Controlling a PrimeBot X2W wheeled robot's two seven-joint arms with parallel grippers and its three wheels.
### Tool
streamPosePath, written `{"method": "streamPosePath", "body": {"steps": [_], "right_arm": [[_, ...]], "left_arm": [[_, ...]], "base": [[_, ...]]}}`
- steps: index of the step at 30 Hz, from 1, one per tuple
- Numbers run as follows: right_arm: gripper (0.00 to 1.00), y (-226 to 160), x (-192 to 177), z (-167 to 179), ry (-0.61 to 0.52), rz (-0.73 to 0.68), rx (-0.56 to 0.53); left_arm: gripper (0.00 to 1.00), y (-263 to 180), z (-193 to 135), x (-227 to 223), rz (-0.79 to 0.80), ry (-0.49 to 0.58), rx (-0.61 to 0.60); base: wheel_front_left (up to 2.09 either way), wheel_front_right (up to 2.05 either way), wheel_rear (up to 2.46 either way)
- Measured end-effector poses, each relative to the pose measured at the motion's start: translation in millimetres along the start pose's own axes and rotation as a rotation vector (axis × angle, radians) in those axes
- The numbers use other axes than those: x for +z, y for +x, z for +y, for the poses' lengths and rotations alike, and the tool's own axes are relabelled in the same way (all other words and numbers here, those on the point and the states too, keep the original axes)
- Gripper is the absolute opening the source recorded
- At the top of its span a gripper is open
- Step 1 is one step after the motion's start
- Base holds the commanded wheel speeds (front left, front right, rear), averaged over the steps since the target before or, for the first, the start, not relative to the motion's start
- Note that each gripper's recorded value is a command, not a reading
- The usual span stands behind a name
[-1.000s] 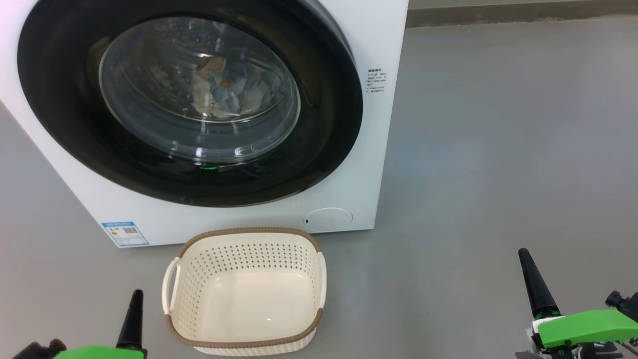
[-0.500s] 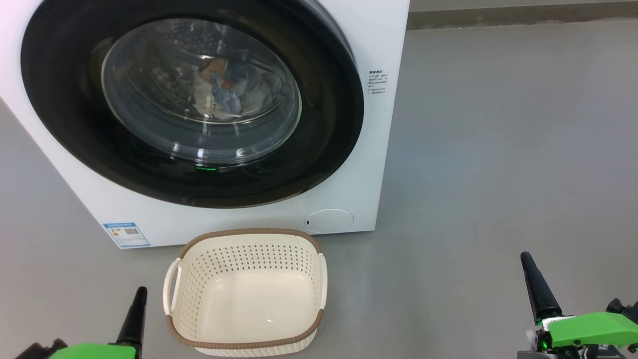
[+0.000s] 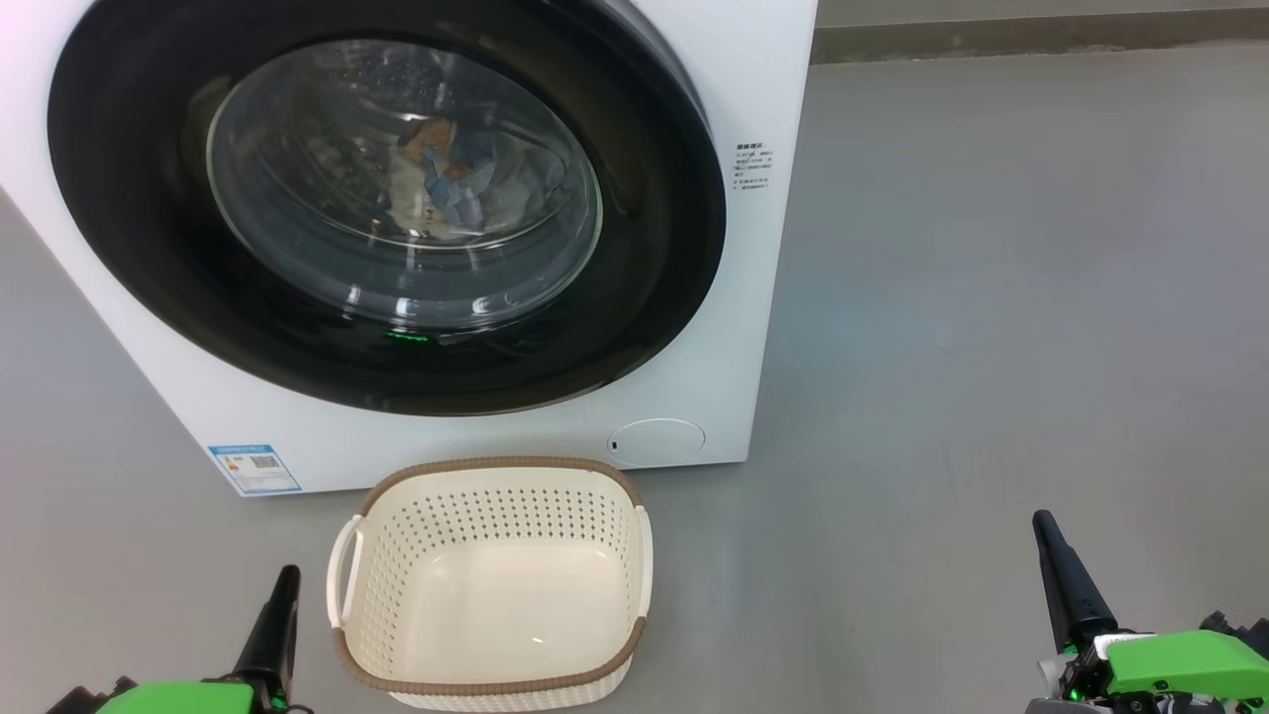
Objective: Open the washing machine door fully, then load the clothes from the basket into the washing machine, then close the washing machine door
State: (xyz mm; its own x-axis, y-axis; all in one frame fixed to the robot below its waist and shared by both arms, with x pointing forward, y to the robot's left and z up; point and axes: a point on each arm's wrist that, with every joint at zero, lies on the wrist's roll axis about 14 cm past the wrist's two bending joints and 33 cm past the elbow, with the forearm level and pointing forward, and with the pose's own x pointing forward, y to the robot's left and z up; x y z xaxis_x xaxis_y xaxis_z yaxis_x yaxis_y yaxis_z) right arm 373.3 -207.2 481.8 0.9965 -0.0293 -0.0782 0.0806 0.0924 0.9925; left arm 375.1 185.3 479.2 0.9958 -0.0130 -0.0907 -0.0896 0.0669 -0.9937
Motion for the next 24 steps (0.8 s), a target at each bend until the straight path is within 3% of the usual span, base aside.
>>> {"method": "streamPosePath", "body": {"steps": [8, 24], "right_arm": [[0.00, 3.1, 0.6, 3.5, 0.089, 0.000, 0.012], [0.00, 3.4, 1.0, 3.0, 0.096, -0.002, 0.010]], "left_arm": [[0.00, 2.2, -4.3, -1.5, 0.015, -0.082, -0.016], [0.00, 2.2, -3.8, -1.3, 0.015, -0.081, -0.014]], "base": [[0.00, 0.00, 0.00], [0.00, 0.00, 0.00]]}}
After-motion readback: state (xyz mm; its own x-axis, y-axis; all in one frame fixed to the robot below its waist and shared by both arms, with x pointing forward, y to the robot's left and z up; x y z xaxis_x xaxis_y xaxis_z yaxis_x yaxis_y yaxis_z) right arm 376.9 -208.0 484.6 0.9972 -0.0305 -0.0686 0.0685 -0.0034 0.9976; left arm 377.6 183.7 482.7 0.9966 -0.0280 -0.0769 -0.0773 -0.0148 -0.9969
